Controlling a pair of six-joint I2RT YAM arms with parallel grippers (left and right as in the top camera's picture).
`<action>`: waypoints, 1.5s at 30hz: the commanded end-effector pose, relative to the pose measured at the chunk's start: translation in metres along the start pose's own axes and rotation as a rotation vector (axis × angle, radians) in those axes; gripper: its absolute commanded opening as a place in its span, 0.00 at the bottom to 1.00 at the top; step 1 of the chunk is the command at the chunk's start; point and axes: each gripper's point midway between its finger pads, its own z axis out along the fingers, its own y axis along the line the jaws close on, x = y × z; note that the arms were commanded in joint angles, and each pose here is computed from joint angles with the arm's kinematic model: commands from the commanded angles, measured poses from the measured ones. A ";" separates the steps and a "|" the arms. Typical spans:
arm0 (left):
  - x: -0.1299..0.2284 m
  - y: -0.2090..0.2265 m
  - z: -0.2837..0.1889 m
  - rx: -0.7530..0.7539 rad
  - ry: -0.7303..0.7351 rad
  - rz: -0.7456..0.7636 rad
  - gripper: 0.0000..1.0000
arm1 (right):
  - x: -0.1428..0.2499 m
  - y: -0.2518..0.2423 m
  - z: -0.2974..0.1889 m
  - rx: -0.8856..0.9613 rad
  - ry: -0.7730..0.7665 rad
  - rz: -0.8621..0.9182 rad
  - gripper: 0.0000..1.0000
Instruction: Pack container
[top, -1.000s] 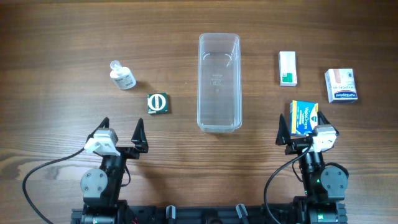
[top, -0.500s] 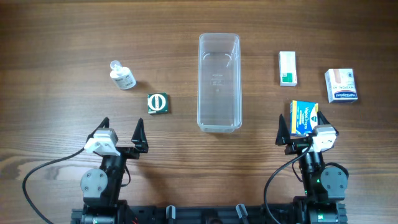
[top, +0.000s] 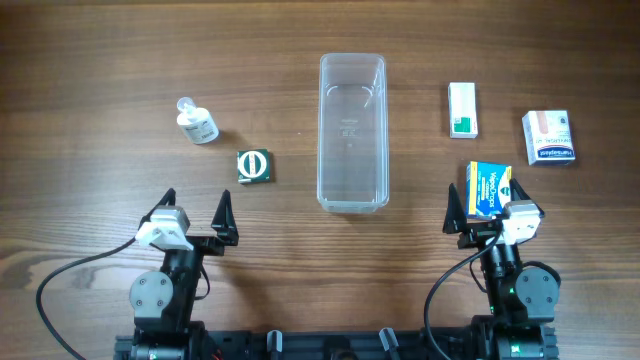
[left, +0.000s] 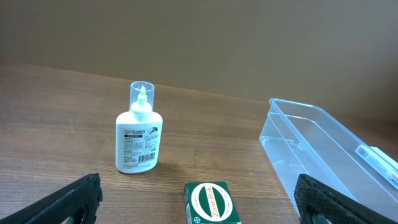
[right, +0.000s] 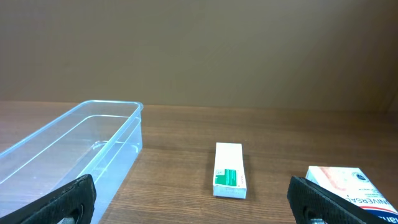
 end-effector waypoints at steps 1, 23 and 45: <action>0.002 0.000 0.000 0.007 0.005 0.019 1.00 | 0.000 0.001 0.000 -0.011 -0.005 -0.014 1.00; 0.002 0.000 0.000 0.007 0.005 0.019 1.00 | -0.026 0.016 -0.002 -0.103 -0.104 0.091 1.00; 0.002 0.000 0.000 0.007 0.005 0.019 1.00 | -0.170 0.004 0.033 -0.040 -0.092 -0.188 1.00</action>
